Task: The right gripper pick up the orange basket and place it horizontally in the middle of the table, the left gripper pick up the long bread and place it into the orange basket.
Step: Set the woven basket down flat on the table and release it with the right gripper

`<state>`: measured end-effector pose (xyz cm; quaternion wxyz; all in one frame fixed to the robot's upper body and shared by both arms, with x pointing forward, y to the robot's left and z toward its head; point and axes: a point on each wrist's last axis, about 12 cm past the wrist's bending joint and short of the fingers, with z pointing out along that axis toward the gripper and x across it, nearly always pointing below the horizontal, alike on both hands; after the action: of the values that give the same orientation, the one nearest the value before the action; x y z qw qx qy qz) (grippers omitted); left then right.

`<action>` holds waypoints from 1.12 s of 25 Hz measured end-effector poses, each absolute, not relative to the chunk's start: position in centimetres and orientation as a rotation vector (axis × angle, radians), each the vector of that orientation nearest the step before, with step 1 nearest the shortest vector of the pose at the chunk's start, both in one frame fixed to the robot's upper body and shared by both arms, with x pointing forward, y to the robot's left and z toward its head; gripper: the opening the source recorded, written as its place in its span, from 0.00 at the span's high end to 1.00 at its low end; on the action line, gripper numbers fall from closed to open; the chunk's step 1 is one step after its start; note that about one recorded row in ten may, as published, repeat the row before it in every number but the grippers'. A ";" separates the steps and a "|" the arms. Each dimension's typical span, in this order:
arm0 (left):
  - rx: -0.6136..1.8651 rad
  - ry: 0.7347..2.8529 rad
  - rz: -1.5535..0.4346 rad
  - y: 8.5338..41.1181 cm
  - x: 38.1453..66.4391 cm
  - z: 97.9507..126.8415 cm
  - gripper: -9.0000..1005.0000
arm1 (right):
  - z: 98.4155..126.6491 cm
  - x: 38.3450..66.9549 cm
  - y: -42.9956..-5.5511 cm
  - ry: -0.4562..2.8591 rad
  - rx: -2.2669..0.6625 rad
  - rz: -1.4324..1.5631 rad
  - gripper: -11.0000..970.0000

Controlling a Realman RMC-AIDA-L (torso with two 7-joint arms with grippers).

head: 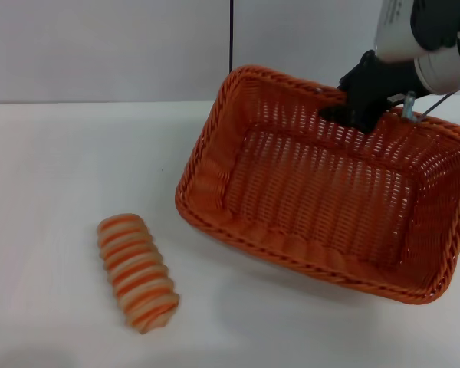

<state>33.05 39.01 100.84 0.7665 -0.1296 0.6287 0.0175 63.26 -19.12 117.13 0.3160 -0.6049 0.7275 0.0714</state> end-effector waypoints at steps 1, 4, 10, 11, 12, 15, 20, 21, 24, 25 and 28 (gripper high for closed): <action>-0.280 1.365 0.036 39.0 33.1 100.8 0.20 | 117.1 63.2 -19.0 1.887 -1.617 0.181 0.84; -0.273 1.362 0.026 38.9 33.1 100.9 0.20 | 117.1 63.0 -18.8 1.816 -1.662 0.166 0.84; -0.272 1.341 0.024 38.7 32.3 101.1 0.20 | 117.9 63.2 -18.8 1.707 -1.716 0.101 0.84; -0.271 1.339 0.026 38.6 32.2 101.1 0.20 | 117.9 63.3 -18.7 1.690 -1.724 0.093 0.84; -0.270 1.338 0.026 38.6 32.1 101.1 0.20 | 118.0 63.3 -18.7 1.670 -1.729 0.090 0.84; -0.266 1.332 0.030 38.6 31.3 101.2 0.20 | 118.2 63.3 -18.4 1.612 -1.726 0.098 0.84; -0.255 1.294 0.044 38.5 29.6 101.7 0.20 | 118.1 63.2 -17.9 1.515 -1.720 0.150 0.84; -0.250 1.288 0.054 38.5 29.1 101.9 0.20 | 117.9 63.2 -17.7 1.499 -1.722 0.160 0.84; -0.222 1.273 0.103 38.5 27.7 102.2 0.20 | 117.3 63.2 -17.3 1.461 -1.713 0.187 0.84; -0.217 1.272 0.111 38.5 27.5 102.2 0.20 | 117.1 63.2 -17.1 1.444 -1.711 0.191 0.84; -0.223 1.279 0.125 38.5 26.7 102.2 0.20 | 116.5 63.3 -16.8 1.427 -1.702 0.180 0.84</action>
<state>26.67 38.52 102.25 0.7948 -0.1035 0.5951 0.0580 63.34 -16.82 116.54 0.4409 -0.6856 0.5748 0.0726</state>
